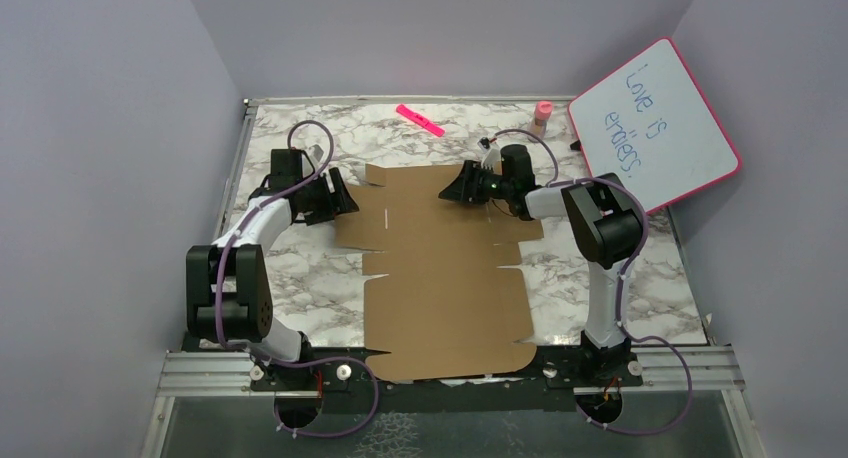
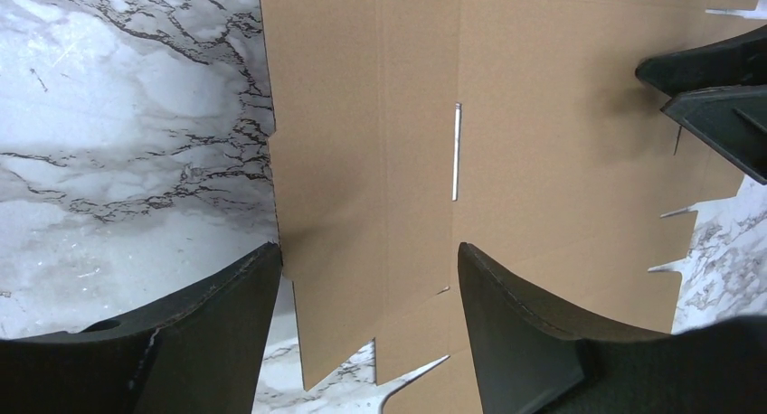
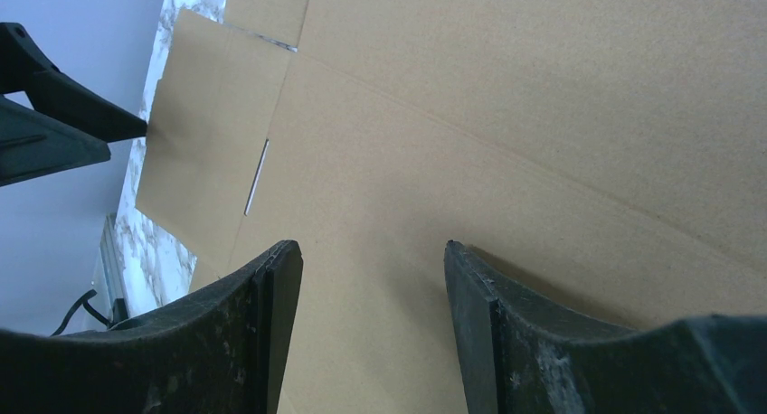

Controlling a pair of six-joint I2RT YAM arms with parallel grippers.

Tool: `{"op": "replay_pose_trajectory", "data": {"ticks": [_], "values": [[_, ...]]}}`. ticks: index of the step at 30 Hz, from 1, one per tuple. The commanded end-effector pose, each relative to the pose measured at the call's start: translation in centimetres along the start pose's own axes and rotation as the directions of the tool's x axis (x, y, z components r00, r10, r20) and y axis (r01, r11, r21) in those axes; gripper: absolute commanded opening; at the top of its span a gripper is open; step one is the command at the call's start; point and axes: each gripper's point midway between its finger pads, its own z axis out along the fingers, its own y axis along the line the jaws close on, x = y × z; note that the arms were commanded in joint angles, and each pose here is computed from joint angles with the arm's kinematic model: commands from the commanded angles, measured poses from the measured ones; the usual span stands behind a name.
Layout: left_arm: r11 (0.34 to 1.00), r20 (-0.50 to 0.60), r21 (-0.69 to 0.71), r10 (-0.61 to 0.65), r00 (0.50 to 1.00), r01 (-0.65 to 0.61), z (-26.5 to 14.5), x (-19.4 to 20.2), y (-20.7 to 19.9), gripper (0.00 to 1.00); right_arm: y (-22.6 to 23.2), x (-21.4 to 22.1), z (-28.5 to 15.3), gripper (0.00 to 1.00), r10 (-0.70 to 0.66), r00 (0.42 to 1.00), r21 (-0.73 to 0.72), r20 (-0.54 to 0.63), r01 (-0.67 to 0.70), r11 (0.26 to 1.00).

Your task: Fold the paper box

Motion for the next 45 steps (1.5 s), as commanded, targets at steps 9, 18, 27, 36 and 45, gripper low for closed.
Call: {"op": "replay_pose_trajectory", "data": {"ticks": [9, 18, 27, 36, 45], "values": [[0.996, 0.028, 0.001, 0.086, 0.996, -0.086, -0.6, 0.3, -4.0, 0.71, -2.4, 2.8, 0.1, 0.65, 0.054, 0.997, 0.081, -0.048, -0.05, 0.995], [0.988, 0.007, -0.071, 0.135, 0.991, -0.134, 0.4, 1.1, -3.5, 0.71, -2.1, 2.5, 0.1, 0.65, 0.056, 0.997, 0.074, -0.045, -0.053, 0.996], [0.979, 0.023, -0.116, 0.168, 0.985, -0.165, 0.3, 0.4, -3.3, 0.71, 0.0, 0.1, -1.1, 0.65, 0.01, 1.0, 0.06, -0.005, -0.01, 0.998], [0.966, 0.016, -0.165, 0.203, 0.979, -0.198, 0.4, 0.3, -2.7, 0.55, 1.7, 0.0, -1.9, 0.65, 0.015, 1.0, 0.029, 0.018, -0.016, 0.999], [0.922, -0.019, -0.264, 0.287, 0.958, -0.282, 0.7, 0.4, -2.5, 0.15, 1.7, 3.2, -1.4, 0.65, 0.061, 0.998, 0.002, -0.012, -0.061, 0.998]]}}
